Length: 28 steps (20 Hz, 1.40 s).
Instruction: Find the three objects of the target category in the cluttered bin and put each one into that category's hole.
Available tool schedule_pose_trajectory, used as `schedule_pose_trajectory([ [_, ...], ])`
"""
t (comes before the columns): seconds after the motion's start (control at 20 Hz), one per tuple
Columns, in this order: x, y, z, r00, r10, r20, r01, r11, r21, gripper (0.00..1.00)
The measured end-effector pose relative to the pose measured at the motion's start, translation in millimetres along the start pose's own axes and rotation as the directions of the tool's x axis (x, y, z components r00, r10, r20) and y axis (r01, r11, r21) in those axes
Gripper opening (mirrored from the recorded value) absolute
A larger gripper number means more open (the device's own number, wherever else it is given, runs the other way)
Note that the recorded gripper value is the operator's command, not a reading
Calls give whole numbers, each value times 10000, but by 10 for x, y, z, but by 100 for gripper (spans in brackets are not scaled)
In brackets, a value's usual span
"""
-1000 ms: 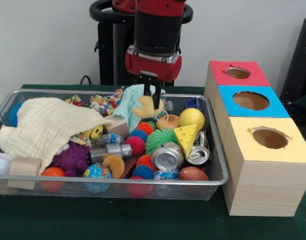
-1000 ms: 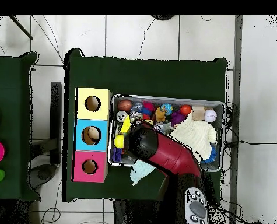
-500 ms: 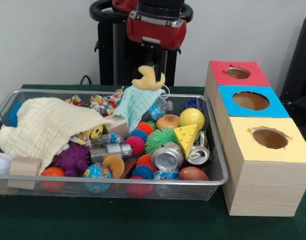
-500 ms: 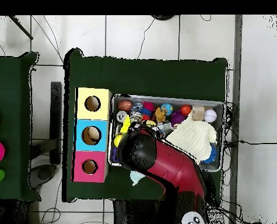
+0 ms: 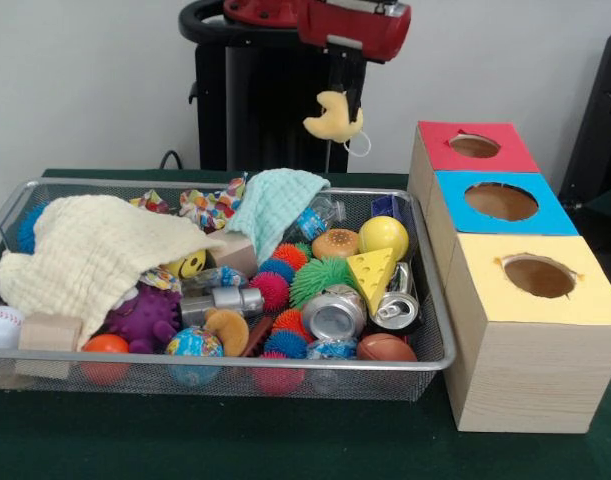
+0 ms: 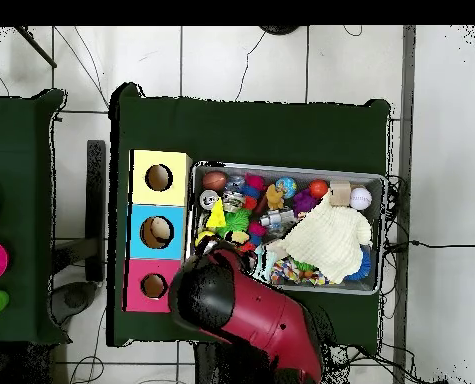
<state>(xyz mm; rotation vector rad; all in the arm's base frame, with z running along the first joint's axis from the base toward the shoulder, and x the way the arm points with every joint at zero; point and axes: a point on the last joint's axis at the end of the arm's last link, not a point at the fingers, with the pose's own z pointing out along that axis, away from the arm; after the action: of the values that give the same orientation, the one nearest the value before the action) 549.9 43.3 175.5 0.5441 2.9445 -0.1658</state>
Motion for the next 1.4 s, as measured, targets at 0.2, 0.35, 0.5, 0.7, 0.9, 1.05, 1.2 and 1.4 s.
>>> schedule_pose_trajectory([
  [0.2, 237, 74, -42, 9997, 150, -186, -149, 9999, 66, 0],
  [0.35, 384, 115, -49, 9984, 423, -368, -421, 9991, 63, 0],
  [0.5, 521, 142, -53, 9956, 754, -562, -752, 9972, 51, 0],
  [0.7, 759, 182, -48, 9883, 1249, -877, -1246, 9922, 89, 0],
  [0.9, 1069, 289, -39, 9822, 1491, -1142, -1479, 9888, 188, 0],
  [1.05, 1272, 382, -52, 9791, 1611, -1243, -1596, 9869, 219, 0],
  [1.2, 1444, 458, -64, 9767, 1735, -1266, -1717, 9848, 250, 0],
  [1.4, 1684, 601, -87, 9744, 1876, -1243, -1853, 9822, 295, 0],
])
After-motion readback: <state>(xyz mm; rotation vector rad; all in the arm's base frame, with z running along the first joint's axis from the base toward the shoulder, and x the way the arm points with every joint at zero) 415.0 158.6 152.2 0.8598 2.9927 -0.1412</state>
